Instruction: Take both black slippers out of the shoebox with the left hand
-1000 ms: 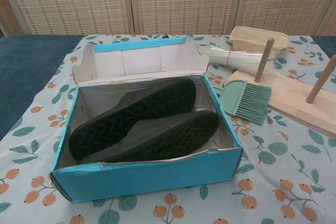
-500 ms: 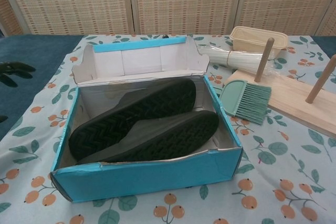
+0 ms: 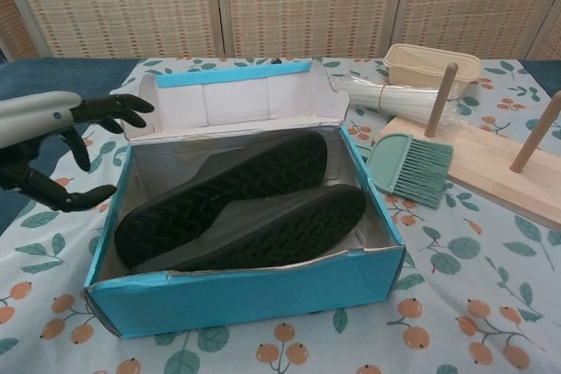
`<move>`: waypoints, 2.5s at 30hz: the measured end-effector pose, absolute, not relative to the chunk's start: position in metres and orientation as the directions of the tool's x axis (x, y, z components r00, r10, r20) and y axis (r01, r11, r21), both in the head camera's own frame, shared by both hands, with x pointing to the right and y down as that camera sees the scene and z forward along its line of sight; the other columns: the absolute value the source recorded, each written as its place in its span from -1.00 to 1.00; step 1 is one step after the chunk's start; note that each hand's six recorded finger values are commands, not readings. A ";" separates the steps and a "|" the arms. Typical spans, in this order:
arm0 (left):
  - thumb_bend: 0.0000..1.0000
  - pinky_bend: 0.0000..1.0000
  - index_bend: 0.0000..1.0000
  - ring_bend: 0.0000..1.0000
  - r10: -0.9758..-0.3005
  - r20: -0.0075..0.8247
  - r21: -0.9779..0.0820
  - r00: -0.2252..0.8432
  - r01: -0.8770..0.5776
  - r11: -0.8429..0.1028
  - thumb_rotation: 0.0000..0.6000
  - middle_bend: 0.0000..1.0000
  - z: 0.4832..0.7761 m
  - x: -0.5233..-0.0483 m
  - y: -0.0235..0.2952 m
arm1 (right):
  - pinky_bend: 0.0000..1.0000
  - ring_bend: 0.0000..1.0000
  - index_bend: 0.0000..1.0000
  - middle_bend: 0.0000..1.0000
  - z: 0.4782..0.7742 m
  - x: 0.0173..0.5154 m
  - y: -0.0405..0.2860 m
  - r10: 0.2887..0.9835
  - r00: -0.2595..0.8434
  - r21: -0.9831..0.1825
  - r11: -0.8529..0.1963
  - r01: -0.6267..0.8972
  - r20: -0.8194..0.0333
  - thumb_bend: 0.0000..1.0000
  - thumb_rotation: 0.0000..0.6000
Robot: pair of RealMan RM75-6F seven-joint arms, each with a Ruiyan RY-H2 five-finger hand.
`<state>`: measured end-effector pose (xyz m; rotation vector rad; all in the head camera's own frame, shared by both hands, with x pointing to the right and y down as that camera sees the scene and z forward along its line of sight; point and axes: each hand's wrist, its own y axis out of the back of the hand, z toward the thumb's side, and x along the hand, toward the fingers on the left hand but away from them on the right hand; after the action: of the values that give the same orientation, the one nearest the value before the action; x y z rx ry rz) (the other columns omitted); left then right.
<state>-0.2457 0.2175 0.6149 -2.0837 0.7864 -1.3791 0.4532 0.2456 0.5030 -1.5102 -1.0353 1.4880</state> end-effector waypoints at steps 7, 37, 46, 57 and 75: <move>-0.20 -0.39 -0.88 -0.80 -0.701 0.620 -0.704 0.354 -0.145 -0.696 1.00 -0.76 0.623 -0.219 0.213 | -1.00 -1.00 -1.00 -1.00 0.507 0.450 0.247 0.914 0.007 -0.913 -0.406 0.035 -0.406 -0.50 0.83; -0.20 -0.08 -0.75 -0.36 -0.662 0.689 -0.680 0.296 -0.052 -0.731 1.00 -0.45 0.670 -0.189 0.219 | -1.00 -1.00 -1.00 -1.00 0.499 0.463 0.247 0.915 -0.038 -0.915 -0.400 0.053 -0.403 -0.50 0.83; 0.05 0.02 0.19 0.09 -0.676 0.687 -0.689 0.265 -0.056 -0.722 1.00 0.27 0.676 -0.186 0.217 | -1.00 -1.00 -1.00 -1.00 0.500 0.463 0.247 0.913 -0.041 -0.914 -0.403 0.051 -0.405 -0.50 0.83; 0.49 0.13 0.58 0.35 -0.792 0.565 -0.792 0.230 -0.118 -0.599 1.00 0.77 0.662 -0.185 0.207 | -1.00 -1.00 -1.00 -1.00 0.502 0.462 0.247 0.909 -0.038 -0.909 -0.414 0.051 -0.416 -0.50 0.83; 0.51 0.14 0.60 0.37 -0.898 0.364 -0.906 0.246 -0.131 -0.403 1.00 0.80 0.593 -0.222 0.172 | -1.00 -1.00 -1.00 -1.00 0.505 0.457 0.249 0.900 -0.017 -0.899 -0.435 0.050 -0.436 -0.50 0.83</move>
<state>-0.2220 0.1718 0.5933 -1.7311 0.9554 -1.2285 0.4573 0.2493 0.5050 -1.5574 -1.0165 1.5352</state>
